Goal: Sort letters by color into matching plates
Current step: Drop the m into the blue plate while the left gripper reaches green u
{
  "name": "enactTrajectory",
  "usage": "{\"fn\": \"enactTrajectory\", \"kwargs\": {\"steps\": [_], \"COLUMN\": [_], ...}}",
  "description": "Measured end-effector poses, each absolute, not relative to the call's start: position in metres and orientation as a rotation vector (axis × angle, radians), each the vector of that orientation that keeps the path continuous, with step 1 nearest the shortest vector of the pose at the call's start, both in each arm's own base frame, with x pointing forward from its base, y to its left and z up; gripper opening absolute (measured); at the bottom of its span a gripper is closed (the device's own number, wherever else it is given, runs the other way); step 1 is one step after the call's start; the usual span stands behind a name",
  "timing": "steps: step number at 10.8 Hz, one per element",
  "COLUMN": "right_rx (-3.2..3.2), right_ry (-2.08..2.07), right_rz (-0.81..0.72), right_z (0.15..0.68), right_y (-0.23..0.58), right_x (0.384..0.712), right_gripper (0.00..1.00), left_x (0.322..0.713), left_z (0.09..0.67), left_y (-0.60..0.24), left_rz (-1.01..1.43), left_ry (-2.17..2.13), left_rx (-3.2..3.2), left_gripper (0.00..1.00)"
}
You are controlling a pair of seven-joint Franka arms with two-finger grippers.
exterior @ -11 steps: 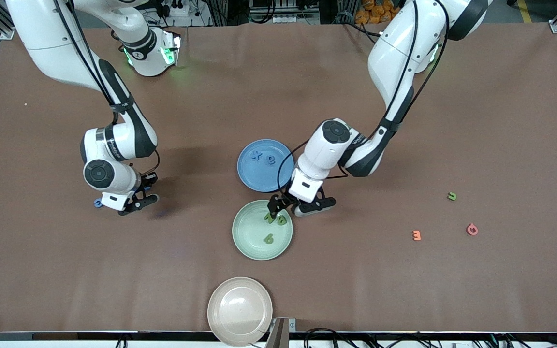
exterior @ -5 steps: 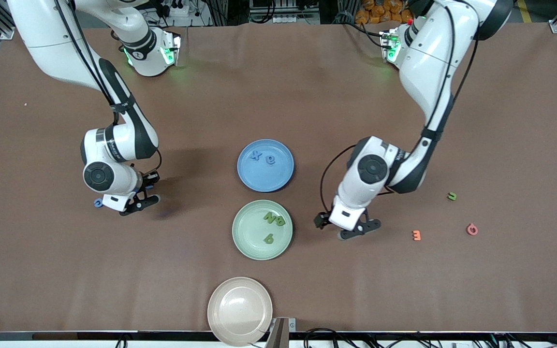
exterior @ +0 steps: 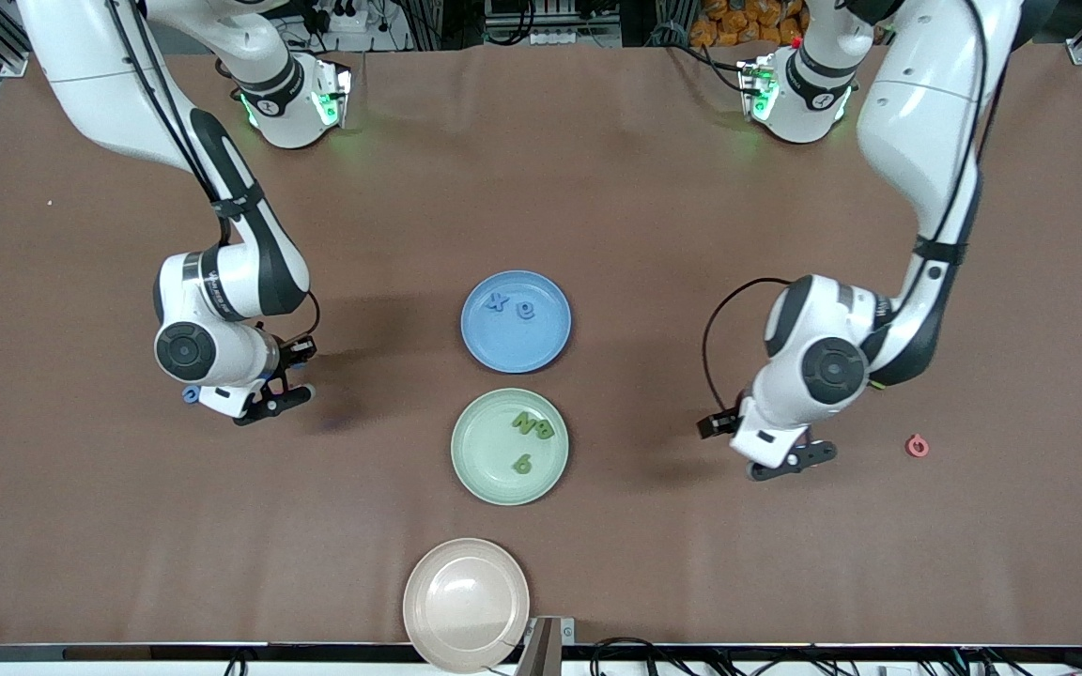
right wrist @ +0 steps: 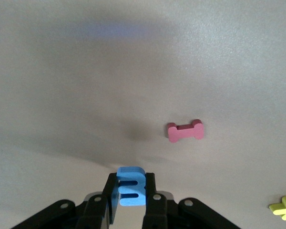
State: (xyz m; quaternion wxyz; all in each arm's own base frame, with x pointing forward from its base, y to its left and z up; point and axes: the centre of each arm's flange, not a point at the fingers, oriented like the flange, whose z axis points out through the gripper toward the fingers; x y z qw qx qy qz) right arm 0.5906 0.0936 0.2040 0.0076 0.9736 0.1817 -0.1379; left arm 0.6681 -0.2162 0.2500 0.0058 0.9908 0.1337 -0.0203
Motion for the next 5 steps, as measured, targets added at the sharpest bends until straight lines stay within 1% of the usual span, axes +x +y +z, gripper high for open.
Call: {"fn": "enactTrajectory", "kwargs": {"steps": [2, 5], "right_rx": [3.086, 3.134], "right_ry": [0.537, 0.431], "right_rz": [-0.438, -0.399], "right_z": [0.208, 0.223], "right_y": [0.101, 0.138], "right_x": [0.592, 0.598], "right_gripper": [0.26, 0.26], "left_x": [0.656, 0.622], "left_z": [0.255, 0.271], "left_y": [-0.162, -0.093], "left_rz": [-0.128, -0.188], "left_ry": [0.373, 0.208], "left_rx": [3.119, 3.146], "left_gripper": [1.00, 1.00]}}
